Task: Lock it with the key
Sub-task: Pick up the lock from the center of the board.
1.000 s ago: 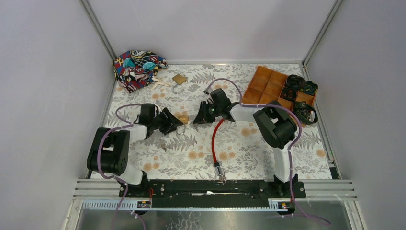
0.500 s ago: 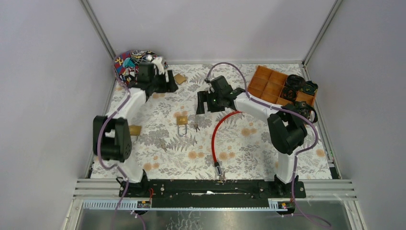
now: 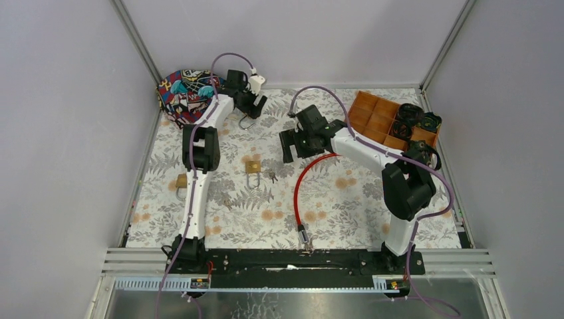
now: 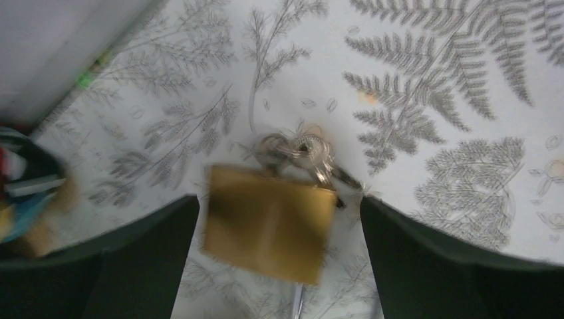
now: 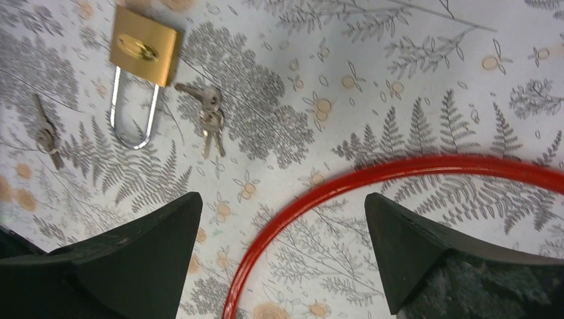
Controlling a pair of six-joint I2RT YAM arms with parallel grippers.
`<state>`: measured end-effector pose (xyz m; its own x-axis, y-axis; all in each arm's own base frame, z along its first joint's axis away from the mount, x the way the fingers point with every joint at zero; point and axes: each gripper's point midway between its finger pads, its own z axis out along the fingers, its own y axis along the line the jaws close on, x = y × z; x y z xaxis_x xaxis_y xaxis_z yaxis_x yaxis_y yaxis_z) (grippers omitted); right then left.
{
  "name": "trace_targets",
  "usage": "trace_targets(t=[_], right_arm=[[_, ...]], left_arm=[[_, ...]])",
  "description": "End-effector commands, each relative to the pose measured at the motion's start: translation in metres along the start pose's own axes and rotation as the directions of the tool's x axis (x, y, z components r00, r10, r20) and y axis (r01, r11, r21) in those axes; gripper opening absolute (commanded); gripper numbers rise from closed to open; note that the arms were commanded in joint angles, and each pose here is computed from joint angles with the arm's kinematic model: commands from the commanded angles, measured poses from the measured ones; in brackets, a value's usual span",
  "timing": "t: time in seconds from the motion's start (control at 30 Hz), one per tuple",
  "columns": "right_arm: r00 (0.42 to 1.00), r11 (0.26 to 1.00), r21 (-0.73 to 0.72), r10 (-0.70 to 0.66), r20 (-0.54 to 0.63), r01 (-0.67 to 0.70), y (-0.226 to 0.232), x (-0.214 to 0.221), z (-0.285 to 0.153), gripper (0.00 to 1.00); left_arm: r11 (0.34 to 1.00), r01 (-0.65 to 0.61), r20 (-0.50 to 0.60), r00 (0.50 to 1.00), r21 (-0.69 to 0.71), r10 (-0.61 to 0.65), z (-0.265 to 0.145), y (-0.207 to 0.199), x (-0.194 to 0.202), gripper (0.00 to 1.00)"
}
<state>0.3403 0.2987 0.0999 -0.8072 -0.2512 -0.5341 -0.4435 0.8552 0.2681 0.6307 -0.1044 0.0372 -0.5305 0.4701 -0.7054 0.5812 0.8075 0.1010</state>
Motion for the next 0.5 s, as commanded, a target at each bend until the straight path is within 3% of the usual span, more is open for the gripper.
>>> trace_targets(t=[0.0, 0.23, 0.4, 0.47], right_arm=[[0.999, 0.997, 0.063, -0.047, -0.007, 0.048, -0.011, 0.0, -0.026, 1.0], [0.997, 0.985, 0.161, -0.07, 0.034, 0.064, -0.028, -0.006, -0.042, 1.0], [0.993, 0.975, 0.198, -0.109, 0.054, 0.096, -0.034, -0.012, -0.05, 1.0], [0.992, 0.975, 0.199, -0.113, 0.054, 0.1, -0.034, -0.013, -0.05, 1.0]], left_arm=[[0.982, -0.169, 0.039, 0.984, -0.08, 0.172, 0.003, 0.024, -0.023, 0.99], [0.987, 0.066, -0.039, 0.997, 0.149, -0.061, 0.015, -0.03, 0.021, 0.98], [0.98, 0.01, -0.098, 0.995, 0.198, 0.01, 0.023, -0.047, 0.045, 0.94], [0.978, 0.008, -0.115, 0.993, 0.209, 0.016, 0.026, -0.051, 0.049, 0.87]])
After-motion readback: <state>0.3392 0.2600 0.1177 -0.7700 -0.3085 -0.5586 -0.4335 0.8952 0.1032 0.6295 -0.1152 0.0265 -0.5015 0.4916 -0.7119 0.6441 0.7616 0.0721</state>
